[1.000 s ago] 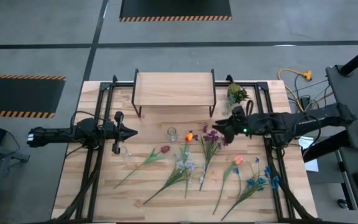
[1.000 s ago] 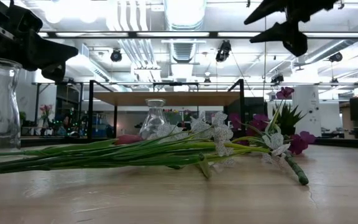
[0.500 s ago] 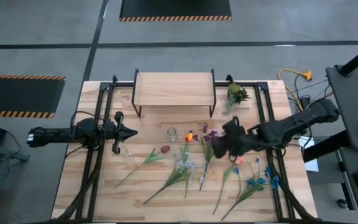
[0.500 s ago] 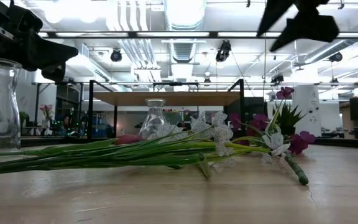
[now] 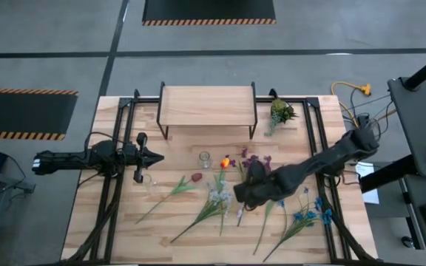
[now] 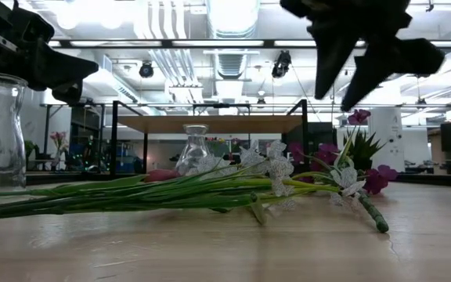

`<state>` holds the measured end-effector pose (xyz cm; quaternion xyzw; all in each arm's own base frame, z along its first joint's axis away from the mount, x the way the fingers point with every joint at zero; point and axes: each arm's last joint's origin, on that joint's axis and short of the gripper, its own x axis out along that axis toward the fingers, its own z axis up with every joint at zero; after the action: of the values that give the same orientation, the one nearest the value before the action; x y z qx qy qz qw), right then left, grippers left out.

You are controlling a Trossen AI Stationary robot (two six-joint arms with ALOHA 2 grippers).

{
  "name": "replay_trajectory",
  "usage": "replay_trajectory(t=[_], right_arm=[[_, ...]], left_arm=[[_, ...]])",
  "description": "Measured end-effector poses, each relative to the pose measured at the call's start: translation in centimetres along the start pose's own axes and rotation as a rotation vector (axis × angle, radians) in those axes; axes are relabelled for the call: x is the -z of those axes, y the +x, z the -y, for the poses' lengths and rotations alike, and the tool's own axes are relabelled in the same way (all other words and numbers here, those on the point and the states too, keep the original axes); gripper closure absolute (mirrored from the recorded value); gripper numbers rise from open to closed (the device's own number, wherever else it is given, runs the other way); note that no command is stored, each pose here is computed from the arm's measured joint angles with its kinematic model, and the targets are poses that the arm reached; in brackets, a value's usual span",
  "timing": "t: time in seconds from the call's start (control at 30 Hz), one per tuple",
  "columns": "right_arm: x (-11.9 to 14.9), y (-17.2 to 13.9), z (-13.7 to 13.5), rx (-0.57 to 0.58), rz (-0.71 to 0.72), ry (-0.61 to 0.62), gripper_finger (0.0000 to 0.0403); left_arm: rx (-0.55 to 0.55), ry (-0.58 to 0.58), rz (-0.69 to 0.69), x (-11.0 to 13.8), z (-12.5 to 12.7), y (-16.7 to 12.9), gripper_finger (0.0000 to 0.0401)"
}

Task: Pick and place flowers into a vace then onto a shelf
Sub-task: Put the purple flowers into the right transparent vase

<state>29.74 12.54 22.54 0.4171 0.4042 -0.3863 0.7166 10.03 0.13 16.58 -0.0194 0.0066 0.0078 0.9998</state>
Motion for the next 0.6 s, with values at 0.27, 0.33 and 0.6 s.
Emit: replay_trajectory(t=[0.27, 0.33, 0.6], right_arm=[[2.1, 2.0, 0.2, 0.139, -0.001, 0.066, 0.0241], [2.3, 2.5, 0.3, 0.155, 0.026, 0.079, 0.0241], [2.6, 4.1, 0.3, 0.18, 0.115, 0.086, 0.0241]], left_arm=[[0.0, 0.0, -0.003, 0.0, 0.0, 0.0, 0.0401], [0.0, 0.0, -0.004, 0.0, 0.0, 0.0, 0.0401], [0.0, 0.001, -0.005, 0.0, 0.0, 0.0, 0.0401]])
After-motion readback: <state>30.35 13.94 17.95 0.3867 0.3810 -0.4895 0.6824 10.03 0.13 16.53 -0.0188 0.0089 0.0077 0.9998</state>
